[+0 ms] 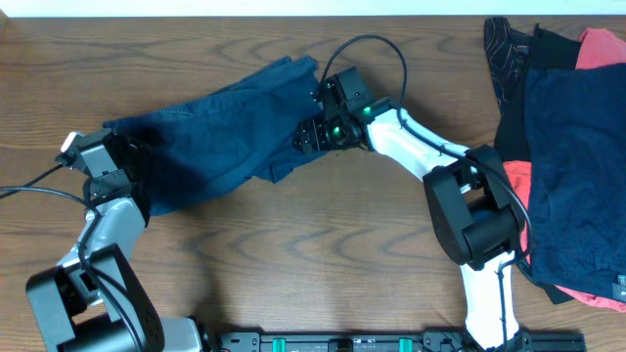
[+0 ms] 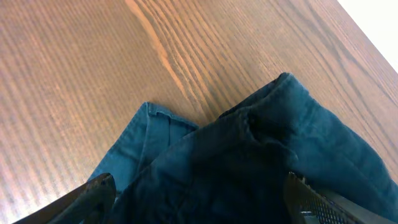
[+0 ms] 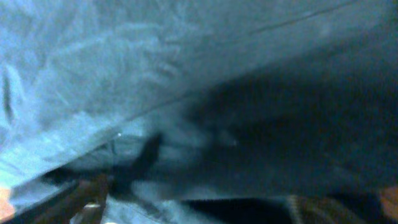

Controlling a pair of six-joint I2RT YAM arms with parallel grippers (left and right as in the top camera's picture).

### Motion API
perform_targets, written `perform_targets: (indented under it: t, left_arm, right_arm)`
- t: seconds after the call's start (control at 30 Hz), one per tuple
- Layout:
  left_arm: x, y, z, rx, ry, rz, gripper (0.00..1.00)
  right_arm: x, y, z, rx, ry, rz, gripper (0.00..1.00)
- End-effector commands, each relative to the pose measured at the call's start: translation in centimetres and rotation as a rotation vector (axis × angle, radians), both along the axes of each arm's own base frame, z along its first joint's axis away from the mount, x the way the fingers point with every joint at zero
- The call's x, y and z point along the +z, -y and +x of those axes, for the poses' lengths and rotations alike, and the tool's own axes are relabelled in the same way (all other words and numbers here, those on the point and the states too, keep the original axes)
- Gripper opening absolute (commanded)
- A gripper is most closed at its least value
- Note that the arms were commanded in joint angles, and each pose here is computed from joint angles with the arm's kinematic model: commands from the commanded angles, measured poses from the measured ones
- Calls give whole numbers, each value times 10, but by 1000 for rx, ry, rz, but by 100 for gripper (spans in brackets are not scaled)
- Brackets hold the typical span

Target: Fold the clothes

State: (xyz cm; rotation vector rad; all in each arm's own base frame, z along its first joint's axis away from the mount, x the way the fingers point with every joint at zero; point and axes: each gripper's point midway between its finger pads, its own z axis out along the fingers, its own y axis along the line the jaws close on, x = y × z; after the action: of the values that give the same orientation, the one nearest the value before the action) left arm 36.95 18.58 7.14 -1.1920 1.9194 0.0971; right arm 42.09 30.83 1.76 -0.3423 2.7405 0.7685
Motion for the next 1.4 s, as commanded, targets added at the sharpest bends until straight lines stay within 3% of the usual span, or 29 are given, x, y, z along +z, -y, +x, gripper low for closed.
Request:
perform_targets:
  t: [0.0, 0.03, 0.1, 0.13, 0.2, 0.23, 0.3, 0.37, 0.47, 0.5, 0.6, 0.7, 1.03, 1.37]
  left_arm:
    - [6, -2, 7, -17, 24, 20, 88]
    - [8, -2, 9, -19, 37, 24, 88]
    - [13, -3, 13, -18, 59, 34, 84]
    - [14, -4, 13, -18, 63, 36, 70]
    - [11, -3, 11, -19, 51, 30, 37]
    - [8, -1, 9, -22, 36, 21, 27]
    - [-2, 11, 8, -72, 9, -36, 20]
    - [-11, 28, 8, -139, -10, -111, 19]
    - [-15, 55, 12, -251, 6, -218, 21]
    - [-15, 64, 15, -292, 19, -255, 26]
    - [-8, 91, 21, -412, 66, -352, 76]
    - [-5, 107, 23, -479, 87, -403, 98]
    - [6, 174, 40, -740, 97, -292, 98]
    - [1, 193, 48, -719, 51, -162, 98]
  right_arm:
    - [-36, 12, -14, -62, -103, -80, 59]
    - [-40, 19, -14, -87, -111, -110, 40]
    - [-47, 38, -14, -164, -134, -189, 13]
    - [-50, 46, -15, -194, -144, -221, 3]
    - [-57, 76, -20, -282, -183, -333, 1]
    - [-59, 88, -22, -317, -198, -378, 1]
    - [-62, 117, -27, -387, -224, -478, 1]
    - [-62, 145, -30, -434, -241, -565, 1]
    - [-59, 175, -31, -481, -262, -629, 1]
    - [-57, 183, -31, -495, -270, -638, 1]
    - [-50, 205, -30, -537, -288, -657, 1]
    - [-39, 229, -29, -583, -292, -690, 1]
    - [-24, 244, -29, -566, -295, -683, 4]
    - [-25, 235, -30, -552, -309, -647, 5]
